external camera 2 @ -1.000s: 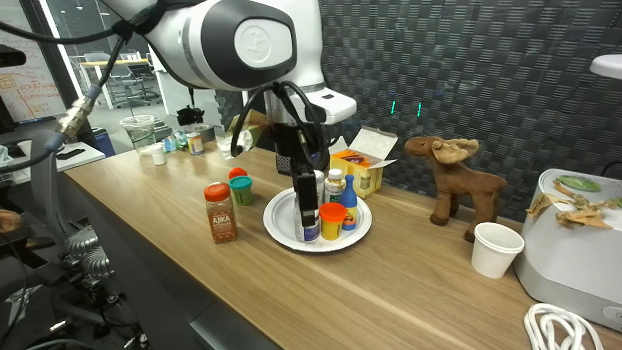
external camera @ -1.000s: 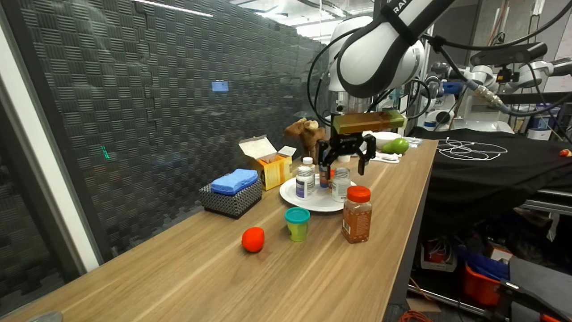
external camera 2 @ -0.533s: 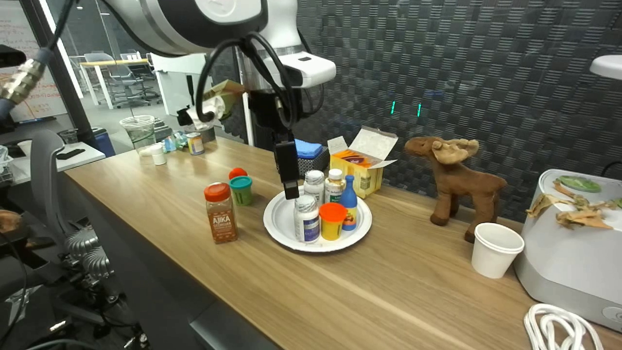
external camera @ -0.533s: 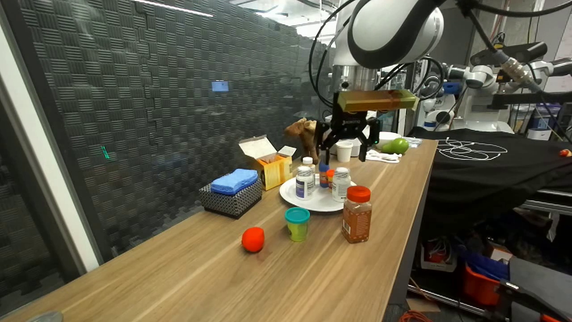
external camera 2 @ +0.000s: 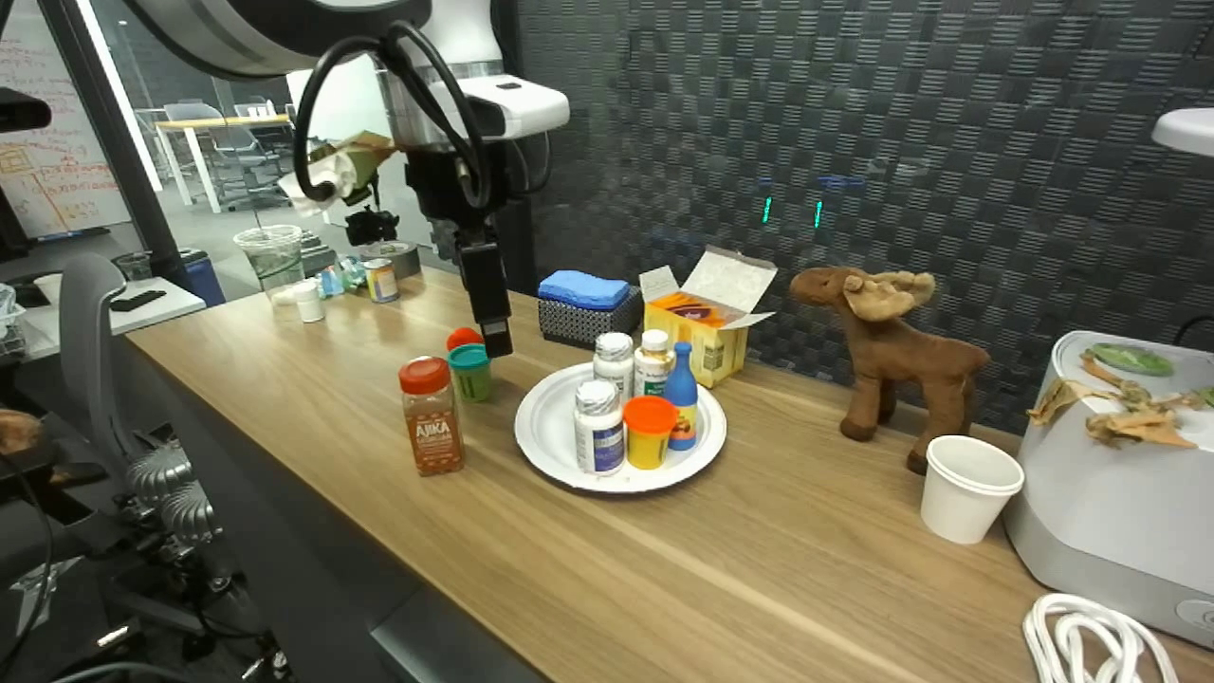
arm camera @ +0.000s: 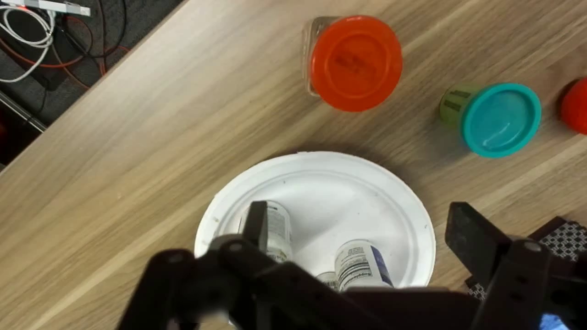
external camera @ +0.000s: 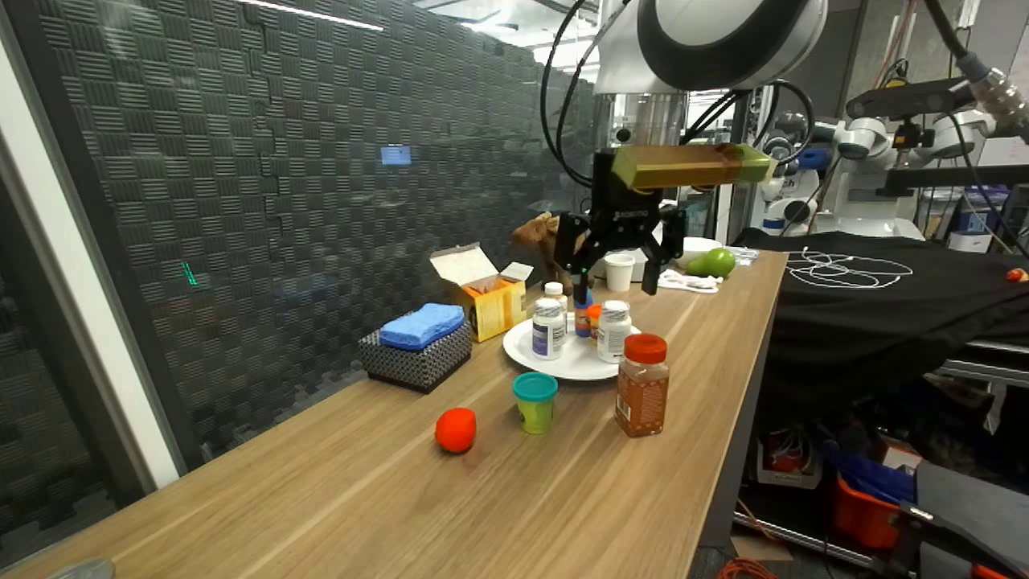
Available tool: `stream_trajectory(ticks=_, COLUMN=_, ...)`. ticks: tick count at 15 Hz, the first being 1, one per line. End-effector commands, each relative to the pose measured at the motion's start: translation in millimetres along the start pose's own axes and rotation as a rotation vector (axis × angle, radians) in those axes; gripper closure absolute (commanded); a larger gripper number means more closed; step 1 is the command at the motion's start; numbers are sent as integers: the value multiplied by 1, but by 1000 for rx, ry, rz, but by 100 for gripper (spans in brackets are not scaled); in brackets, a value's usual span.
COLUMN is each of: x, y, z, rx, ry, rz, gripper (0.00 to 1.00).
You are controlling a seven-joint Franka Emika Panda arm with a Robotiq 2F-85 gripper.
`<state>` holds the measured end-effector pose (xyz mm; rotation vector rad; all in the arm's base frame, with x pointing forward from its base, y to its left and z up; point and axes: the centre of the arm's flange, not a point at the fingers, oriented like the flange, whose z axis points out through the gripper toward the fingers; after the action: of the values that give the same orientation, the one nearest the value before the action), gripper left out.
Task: Pick up all the objects surrounding the white plate and arrange them on the plate
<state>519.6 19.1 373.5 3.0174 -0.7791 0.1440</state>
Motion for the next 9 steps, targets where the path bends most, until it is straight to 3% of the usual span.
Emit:
stream_trajectory(ticks=1, x=-19, y=-1, z=-7, rx=-9, ry=-29, rz=-15, gripper=0)
stream_trajectory(ticks=9, x=-32, y=-5, z=13, rx=30, ry=-105, rz=-44, gripper=0)
